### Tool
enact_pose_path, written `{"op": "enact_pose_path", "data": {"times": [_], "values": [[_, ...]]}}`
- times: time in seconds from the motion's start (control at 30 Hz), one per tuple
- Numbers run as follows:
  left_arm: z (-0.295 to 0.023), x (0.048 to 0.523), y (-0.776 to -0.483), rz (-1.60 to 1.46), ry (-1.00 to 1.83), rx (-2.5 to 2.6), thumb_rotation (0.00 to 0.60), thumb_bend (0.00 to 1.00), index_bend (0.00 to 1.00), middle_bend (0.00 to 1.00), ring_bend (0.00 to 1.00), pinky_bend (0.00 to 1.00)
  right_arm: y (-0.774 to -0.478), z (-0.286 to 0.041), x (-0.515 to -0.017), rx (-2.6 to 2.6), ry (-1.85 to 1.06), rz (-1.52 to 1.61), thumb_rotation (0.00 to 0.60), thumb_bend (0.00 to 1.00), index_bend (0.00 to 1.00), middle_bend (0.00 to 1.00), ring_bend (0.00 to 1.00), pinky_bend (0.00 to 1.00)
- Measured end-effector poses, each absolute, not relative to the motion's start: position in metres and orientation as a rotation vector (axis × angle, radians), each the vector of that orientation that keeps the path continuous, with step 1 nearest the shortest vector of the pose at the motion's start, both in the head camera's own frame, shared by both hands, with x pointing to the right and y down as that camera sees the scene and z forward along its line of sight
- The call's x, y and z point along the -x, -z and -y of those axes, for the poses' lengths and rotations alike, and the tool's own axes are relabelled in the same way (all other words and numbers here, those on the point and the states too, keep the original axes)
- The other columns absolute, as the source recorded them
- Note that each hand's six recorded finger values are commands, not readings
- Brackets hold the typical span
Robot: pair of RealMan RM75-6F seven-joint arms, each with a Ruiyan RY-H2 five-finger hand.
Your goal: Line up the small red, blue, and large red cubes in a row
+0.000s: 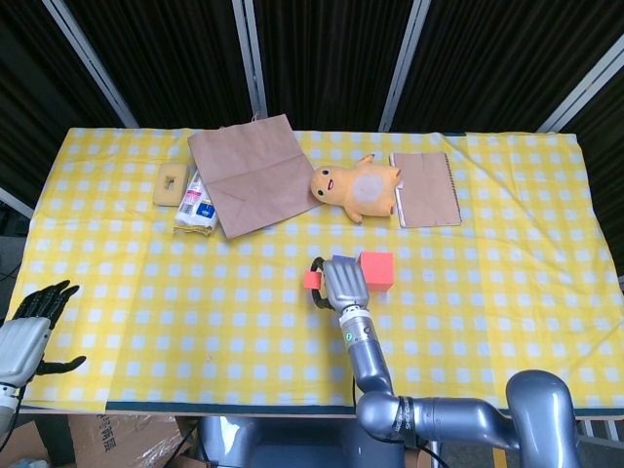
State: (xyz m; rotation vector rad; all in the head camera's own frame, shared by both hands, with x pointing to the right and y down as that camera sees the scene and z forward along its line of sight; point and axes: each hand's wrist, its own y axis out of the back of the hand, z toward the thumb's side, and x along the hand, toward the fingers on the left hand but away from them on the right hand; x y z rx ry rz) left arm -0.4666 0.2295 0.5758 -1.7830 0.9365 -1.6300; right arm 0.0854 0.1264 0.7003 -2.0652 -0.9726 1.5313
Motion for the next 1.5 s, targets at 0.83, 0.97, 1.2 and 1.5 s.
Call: {"op": "enact_pose_path", "data": {"times": [0.83,0.97,1.2,1.5], "values": [[-0.230,0.466,-0.577,-0.932,1.645,1.797,0.600,0.00,0.00,0.00,0.00,0.00,-0.725,-0.109,-0.089,2.071,-1.557,1.007,0.600,0.50,0.34,1.00,1.00,1.00],[-0.230,0.466,-0.577,-0.931,1.643,1.798,0.600,0.00,0.00,0.00,0.00,0.00,-0.723,-0.110,-0.089,2.069,-1.557,1.002,0.600,0.50,0.33,1.00,1.00,1.00],[-0.230,0.466,-0.576,-0.932,1.639,1.798,0.600,0.00,0.00,0.00,0.00,0.00,-0.718,-0.114,-0.087,2.077,-1.549,0.994,0.600,0.50,0.29,1.00,1.00,1.00],[-0.230,0.464,-0.576,-0.930,1.632,1.801,0.600,0.00,0.00,0.00,0.00,0.00,-0.698,-0.133,-0.079,2.137,-1.492,0.939,0.600,0.50,0.13,1.00,1.00,1.00]]}}
